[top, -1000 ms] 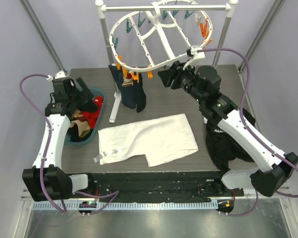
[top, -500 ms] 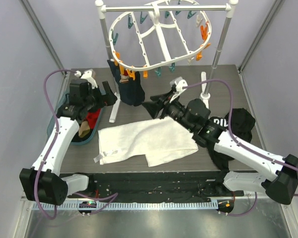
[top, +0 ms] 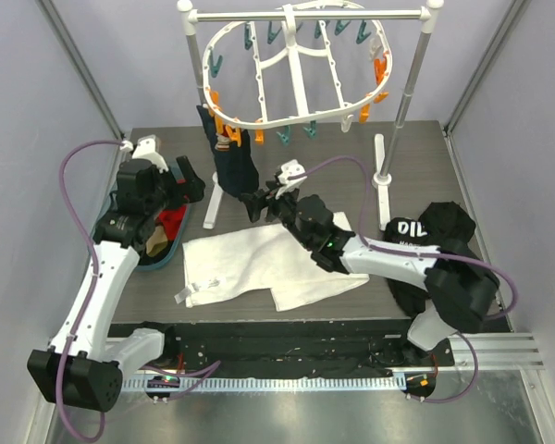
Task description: Remove the socks clipped to the hanger
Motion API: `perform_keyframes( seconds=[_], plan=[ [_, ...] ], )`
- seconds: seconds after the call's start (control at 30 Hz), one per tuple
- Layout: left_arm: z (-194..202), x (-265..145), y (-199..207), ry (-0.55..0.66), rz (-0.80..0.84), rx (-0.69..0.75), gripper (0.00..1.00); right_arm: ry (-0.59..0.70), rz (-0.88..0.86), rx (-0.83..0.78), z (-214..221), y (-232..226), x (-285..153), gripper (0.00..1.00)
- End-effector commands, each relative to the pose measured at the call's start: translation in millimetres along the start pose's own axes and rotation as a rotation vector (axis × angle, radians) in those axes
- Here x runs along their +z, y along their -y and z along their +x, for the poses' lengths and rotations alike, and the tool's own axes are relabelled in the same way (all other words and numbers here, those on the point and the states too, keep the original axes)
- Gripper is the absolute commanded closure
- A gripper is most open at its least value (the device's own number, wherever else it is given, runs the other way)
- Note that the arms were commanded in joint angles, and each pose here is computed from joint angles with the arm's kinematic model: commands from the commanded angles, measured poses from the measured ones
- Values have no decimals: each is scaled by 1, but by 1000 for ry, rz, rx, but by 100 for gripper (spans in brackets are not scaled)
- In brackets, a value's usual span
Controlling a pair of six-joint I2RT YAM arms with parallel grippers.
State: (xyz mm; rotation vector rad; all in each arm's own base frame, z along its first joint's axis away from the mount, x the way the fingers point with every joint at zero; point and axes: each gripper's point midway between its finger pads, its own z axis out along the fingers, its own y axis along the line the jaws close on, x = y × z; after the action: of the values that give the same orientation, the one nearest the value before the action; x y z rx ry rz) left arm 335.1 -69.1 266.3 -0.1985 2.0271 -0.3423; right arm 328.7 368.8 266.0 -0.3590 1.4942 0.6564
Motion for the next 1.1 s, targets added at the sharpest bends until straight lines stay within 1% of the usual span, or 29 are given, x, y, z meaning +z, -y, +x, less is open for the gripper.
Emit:
perform_keyframes(
  seconds=[0.0,0.03,0.17,0.2,0.23,0.27,0.3,0.33,0.37,0.4,0.43,0.57,0.6,0.67,0.7,0.77,0.8,0.83,0.87,0.9,0.93,1.0,1.07],
  plan=[
    [-12,-9,-12,77,-71,-26,0,175,45,-11,-32,-8,32,20],
    [-13,-11,-13,81,-74,-29,0,205,44,-9,-37,-14,39,19],
    [-12,-11,-10,77,-61,-40,0,211,113,-33,-26,-13,69,19],
    [-11,-10,-9,76,-56,-41,0,226,154,-26,-32,-9,76,20],
    [-11,-11,-8,75,-48,-44,0,208,175,-32,-21,-7,83,22],
    [-11,-10,-6,74,-42,-45,0,203,198,-28,-20,-5,86,40],
    [-10,-10,-6,74,-37,-45,0,206,232,-22,-23,-1,89,55],
    [-11,-11,-5,77,-33,-45,0,207,248,-19,-23,2,90,68],
    [-11,-11,-5,77,-31,-42,0,210,252,-16,-24,3,90,86],
    [-12,-12,-3,82,-21,-42,0,216,244,-21,-26,2,90,96],
    [-13,-13,-1,84,-12,-41,0,212,236,-26,-26,0,89,99],
    [-17,-17,13,94,63,-35,0,192,211,-40,-30,-2,81,99],
    [-25,-21,19,108,80,-36,0,189,205,-41,-33,-1,74,99],
    [-26,-26,29,82,124,-38,0,183,179,-48,-33,-3,67,99],
    [-36,-31,36,96,147,-46,0,179,170,-47,-35,-3,60,99],
    [-41,-36,47,91,194,-54,0,173,143,-51,-36,-6,52,99],
    [-52,-42,55,110,220,-51,1,155,133,-59,-30,-6,47,99],
    [-57,-45,59,114,237,-53,1,167,118,-56,-39,-8,41,99],
    [-58,-47,65,100,266,-49,3,167,93,-55,-40,-12,38,99],
    [-68,-53,72,119,288,-49,4,155,87,-60,-36,-12,33,99],
    [-70,-54,76,119,299,-50,5,165,80,-55,-44,-14,28,99],
    [-78,-55,86,124,326,-47,6,144,81,-52,-41,-13,21,99],
    [-83,-59,98,126,358,-42,9,150,79,-31,-51,-13,14,99]
  ],
)
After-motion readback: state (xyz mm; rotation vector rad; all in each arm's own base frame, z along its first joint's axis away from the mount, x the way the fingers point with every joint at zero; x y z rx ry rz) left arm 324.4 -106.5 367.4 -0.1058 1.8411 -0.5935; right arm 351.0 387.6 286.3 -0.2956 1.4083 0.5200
